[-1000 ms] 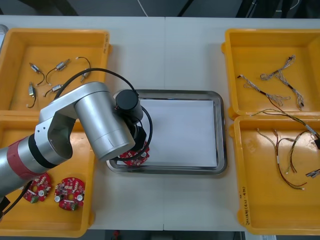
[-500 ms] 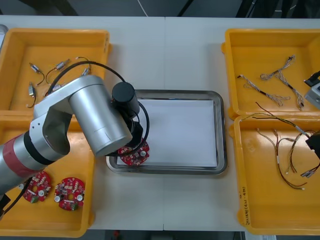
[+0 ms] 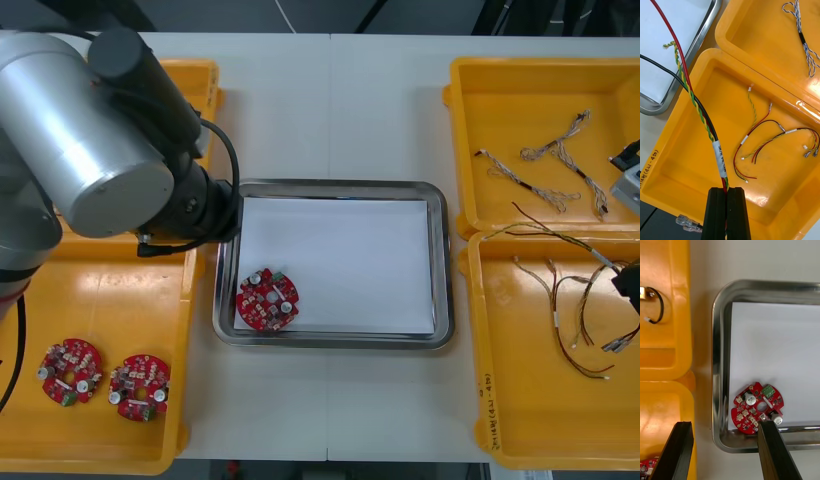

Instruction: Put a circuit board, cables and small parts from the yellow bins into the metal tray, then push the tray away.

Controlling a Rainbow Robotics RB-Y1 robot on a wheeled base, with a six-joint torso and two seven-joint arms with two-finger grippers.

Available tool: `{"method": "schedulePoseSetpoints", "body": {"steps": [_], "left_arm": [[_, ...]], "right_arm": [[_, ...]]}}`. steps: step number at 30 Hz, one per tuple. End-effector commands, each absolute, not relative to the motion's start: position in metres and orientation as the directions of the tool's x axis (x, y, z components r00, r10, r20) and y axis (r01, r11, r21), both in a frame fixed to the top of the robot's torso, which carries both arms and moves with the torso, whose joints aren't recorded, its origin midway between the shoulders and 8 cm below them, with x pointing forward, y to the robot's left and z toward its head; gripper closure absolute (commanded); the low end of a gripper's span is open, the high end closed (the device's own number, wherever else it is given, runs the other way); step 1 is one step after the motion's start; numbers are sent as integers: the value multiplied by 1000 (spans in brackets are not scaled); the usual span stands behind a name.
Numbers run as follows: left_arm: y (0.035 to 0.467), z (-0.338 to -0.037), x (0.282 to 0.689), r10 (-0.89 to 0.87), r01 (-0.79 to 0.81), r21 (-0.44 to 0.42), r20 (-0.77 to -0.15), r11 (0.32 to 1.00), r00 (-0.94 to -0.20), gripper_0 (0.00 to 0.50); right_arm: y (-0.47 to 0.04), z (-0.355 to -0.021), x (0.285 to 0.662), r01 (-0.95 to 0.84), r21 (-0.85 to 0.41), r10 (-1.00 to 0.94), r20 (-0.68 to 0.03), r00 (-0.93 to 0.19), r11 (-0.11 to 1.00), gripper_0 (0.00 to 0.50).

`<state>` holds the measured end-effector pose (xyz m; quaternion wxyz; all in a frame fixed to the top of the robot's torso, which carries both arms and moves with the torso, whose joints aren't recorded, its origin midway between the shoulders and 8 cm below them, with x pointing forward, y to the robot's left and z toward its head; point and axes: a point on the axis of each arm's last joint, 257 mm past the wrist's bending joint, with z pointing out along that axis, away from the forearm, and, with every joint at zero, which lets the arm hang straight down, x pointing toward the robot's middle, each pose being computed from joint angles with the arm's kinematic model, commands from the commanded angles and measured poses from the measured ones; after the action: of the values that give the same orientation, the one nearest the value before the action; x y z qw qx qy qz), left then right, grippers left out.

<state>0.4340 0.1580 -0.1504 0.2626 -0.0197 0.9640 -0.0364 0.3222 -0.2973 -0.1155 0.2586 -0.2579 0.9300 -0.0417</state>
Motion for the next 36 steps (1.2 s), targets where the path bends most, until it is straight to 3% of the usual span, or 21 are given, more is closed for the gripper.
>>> {"method": "schedulePoseSetpoints", "body": {"steps": [1, 5, 13, 24, 36], "left_arm": [[182, -97, 449, -108, -44, -123, -587, 991, -803, 0], [203, -74, 458, -105, -40, -118, -624, 992, -774, 0], [257, -59, 477, -152, -106, -112, -618, 988, -771, 0], [334, -61, 503, -179, -180, -54, -561, 982, -808, 0], [380, -49, 524, -191, -213, -11, -492, 977, -849, 0]], "right_arm": [[-301, -107, 325, -495, -265, -561, -439, -702, 827, 500], [-298, -104, 326, -506, -269, -572, -443, -691, 819, 500], [-277, -102, 330, -564, -275, -623, -439, -647, 779, 500], [-209, -108, 341, -719, -276, -756, -401, -517, 638, 500], [-140, -135, 357, -808, -246, -825, -356, -438, 536, 500]]}}
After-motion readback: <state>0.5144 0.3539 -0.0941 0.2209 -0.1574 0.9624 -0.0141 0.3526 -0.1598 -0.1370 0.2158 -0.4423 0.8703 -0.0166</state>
